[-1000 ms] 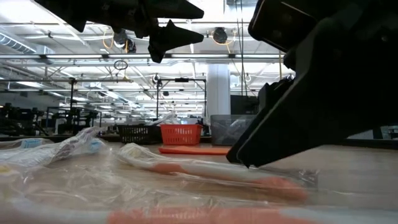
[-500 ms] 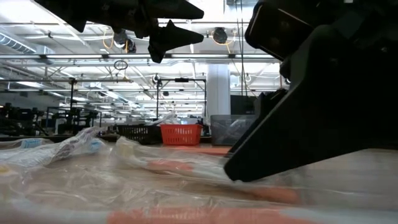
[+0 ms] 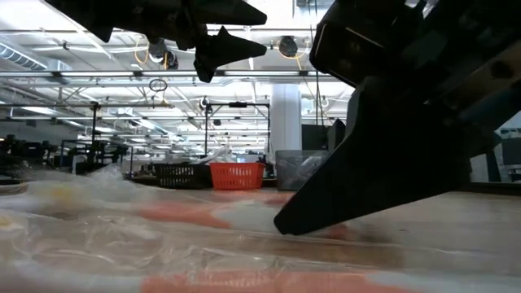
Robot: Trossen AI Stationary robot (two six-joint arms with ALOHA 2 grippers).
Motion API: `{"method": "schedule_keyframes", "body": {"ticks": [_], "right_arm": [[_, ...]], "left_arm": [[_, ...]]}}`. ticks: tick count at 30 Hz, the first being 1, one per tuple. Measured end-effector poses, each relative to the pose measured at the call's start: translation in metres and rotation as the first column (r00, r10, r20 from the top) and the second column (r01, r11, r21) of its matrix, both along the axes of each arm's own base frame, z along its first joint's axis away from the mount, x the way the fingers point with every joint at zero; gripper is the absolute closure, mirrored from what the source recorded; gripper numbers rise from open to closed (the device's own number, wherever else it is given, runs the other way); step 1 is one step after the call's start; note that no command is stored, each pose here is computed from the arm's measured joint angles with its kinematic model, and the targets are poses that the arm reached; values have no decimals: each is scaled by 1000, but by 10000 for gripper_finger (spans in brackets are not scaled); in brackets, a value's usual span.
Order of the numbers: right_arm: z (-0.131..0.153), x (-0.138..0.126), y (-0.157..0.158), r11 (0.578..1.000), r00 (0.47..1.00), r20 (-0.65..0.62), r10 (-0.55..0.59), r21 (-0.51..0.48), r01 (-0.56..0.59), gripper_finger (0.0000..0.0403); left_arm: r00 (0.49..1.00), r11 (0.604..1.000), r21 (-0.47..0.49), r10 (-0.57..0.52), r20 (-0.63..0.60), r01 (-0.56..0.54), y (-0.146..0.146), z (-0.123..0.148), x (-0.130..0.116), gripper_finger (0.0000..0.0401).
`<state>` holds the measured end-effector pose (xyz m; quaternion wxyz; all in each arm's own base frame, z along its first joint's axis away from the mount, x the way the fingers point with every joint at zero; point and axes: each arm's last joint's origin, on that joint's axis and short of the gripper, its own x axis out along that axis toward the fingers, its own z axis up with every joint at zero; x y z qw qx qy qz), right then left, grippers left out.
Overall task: Pick & Place Toothbrushes
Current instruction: Put the orange toothbrush into the white bin
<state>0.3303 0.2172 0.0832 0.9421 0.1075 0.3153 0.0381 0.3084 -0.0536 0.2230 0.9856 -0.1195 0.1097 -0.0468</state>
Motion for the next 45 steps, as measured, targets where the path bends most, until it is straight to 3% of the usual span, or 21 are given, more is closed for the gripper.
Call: {"method": "schedule_keyframes", "body": {"ticks": [2,10,18,22,31,45], "right_arm": [[0,0,0,1000,1000,2,6,-7,-6,385],[6,-1,-4,1000,1000,-29,-6,-9,6,388],[28,-13,-11,989,995,-59,-80,-131,71,388],[43,-16,-14,986,994,-46,-95,-143,88,388],[70,-34,-27,946,975,-64,-211,-266,187,388],[110,-48,-43,897,950,28,-311,-322,303,388]], "left_arm": [[1000,1000,0,0,0,0,0,0,0,171],[1000,1000,0,0,0,0,0,0,0,171],[1000,1000,-1,0,2,0,0,0,0,171],[1000,1000,-1,0,3,0,0,0,0,171],[1000,1000,-3,0,3,0,0,0,0,171],[1000,1000,-4,1,4,-1,0,0,0,171]]}}
